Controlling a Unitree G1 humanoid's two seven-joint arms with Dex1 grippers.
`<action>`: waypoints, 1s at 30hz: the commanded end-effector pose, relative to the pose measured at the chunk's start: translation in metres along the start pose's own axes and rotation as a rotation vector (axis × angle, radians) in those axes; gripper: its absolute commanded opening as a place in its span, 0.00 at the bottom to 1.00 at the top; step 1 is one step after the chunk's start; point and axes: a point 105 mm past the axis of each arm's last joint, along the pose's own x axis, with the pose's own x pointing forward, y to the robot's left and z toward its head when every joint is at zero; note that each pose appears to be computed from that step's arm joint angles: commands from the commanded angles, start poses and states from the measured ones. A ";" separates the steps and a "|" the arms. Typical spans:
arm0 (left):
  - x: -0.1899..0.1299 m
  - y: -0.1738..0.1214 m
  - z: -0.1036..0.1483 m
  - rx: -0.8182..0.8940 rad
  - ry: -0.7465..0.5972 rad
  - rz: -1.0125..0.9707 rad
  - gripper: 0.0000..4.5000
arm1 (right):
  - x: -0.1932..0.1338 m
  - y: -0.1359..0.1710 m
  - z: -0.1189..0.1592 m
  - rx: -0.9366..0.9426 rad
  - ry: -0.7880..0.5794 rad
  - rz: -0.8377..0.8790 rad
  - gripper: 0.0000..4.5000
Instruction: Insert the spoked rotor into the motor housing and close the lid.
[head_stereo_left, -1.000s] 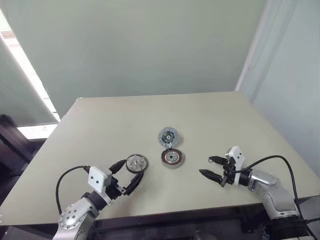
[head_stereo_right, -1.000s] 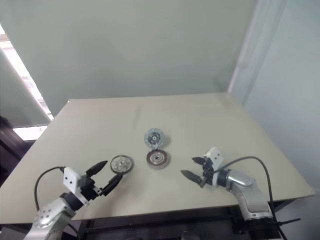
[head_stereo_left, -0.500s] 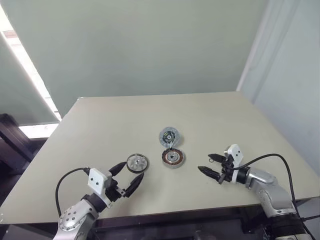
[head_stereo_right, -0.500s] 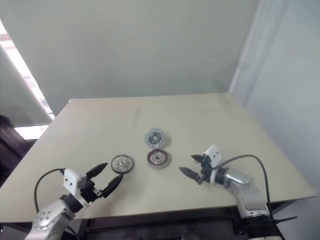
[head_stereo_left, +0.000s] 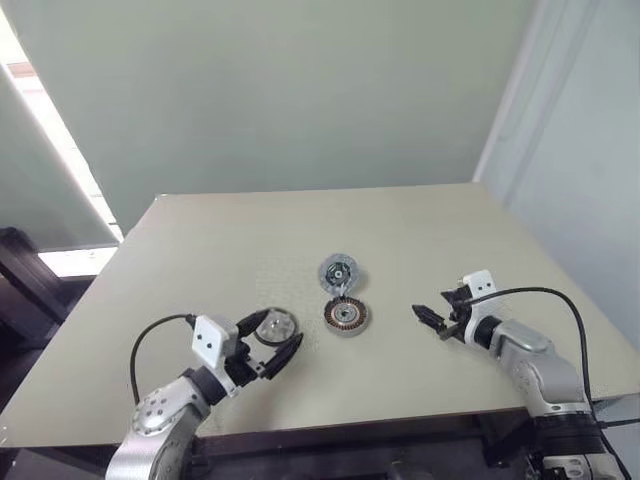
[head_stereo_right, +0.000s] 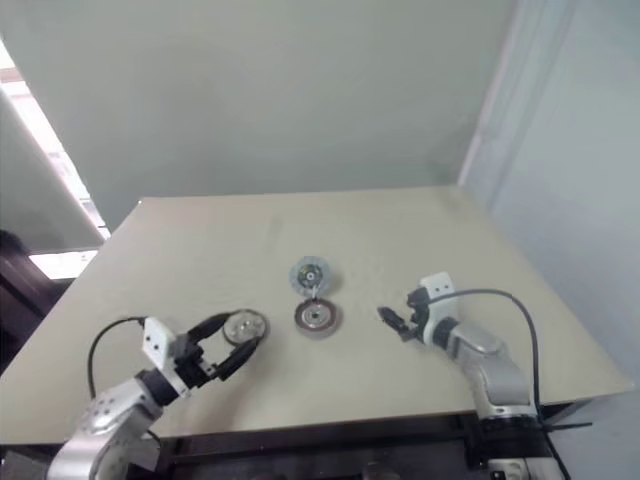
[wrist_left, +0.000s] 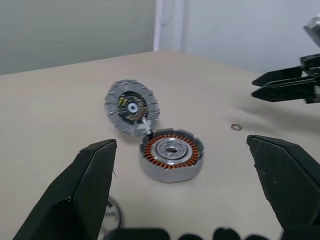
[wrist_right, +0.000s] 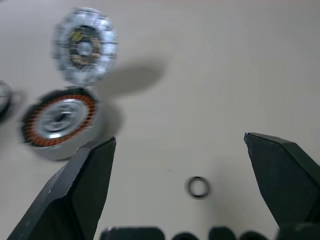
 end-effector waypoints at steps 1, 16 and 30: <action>0.006 -0.003 0.006 0.018 -0.021 -0.028 1.00 | 0.008 -0.004 0.010 -0.023 -0.024 -0.053 1.00; 0.012 -0.020 -0.004 -0.036 -0.005 -0.086 1.00 | 0.029 -0.006 -0.024 0.034 -0.070 -0.113 1.00; 0.011 -0.017 -0.008 -0.030 0.030 -0.104 1.00 | 0.036 -0.011 -0.043 0.029 0.035 -0.132 1.00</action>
